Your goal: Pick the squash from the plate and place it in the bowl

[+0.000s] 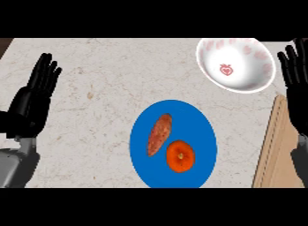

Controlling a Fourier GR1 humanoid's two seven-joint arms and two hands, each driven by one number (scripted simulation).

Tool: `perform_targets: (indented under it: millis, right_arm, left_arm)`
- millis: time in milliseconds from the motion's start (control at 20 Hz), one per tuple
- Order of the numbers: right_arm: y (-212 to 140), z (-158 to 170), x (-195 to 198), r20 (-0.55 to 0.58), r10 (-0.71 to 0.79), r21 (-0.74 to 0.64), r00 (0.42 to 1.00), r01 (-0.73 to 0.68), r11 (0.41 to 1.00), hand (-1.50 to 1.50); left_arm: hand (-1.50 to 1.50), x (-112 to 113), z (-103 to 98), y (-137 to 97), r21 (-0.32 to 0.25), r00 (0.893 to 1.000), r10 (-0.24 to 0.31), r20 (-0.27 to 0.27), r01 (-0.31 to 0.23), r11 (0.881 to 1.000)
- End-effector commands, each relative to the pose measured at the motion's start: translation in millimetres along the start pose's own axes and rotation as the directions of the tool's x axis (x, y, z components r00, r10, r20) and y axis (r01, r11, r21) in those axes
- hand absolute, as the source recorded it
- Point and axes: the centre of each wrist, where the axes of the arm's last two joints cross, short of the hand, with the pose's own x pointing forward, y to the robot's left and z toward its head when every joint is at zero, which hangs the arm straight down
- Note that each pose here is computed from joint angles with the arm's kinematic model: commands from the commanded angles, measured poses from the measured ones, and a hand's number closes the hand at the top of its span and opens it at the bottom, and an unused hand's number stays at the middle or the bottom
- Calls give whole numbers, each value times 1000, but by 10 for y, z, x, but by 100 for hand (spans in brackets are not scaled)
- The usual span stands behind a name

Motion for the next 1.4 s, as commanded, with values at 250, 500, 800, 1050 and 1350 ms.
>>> perform_targets:
  millis: [250,500,800,1050,1350]
  right_arm:
    - [986,895,-650,-532,138,-52,836,-194,980,150]
    - [893,1057,-659,-389,249,-453,887,-419,787,-150]
    - [1632,1404,-452,-201,373,-568,906,-418,709,-150]
    - [1592,1766,-548,-338,440,-546,832,-554,629,-150]
    - [1560,2021,-352,-483,384,-483,787,-605,633,-150]
  left_arm:
    - [0,-193,105,-204,-24,995,-37,-95,35,999]
    - [0,-405,302,-241,-20,981,-16,-192,13,1000]
    - [0,-372,272,-406,-38,983,-11,-181,4,999]
    - [0,-421,339,-490,-47,985,-11,-171,3,999]
    - [0,-382,331,-504,-49,985,-32,-168,24,998]
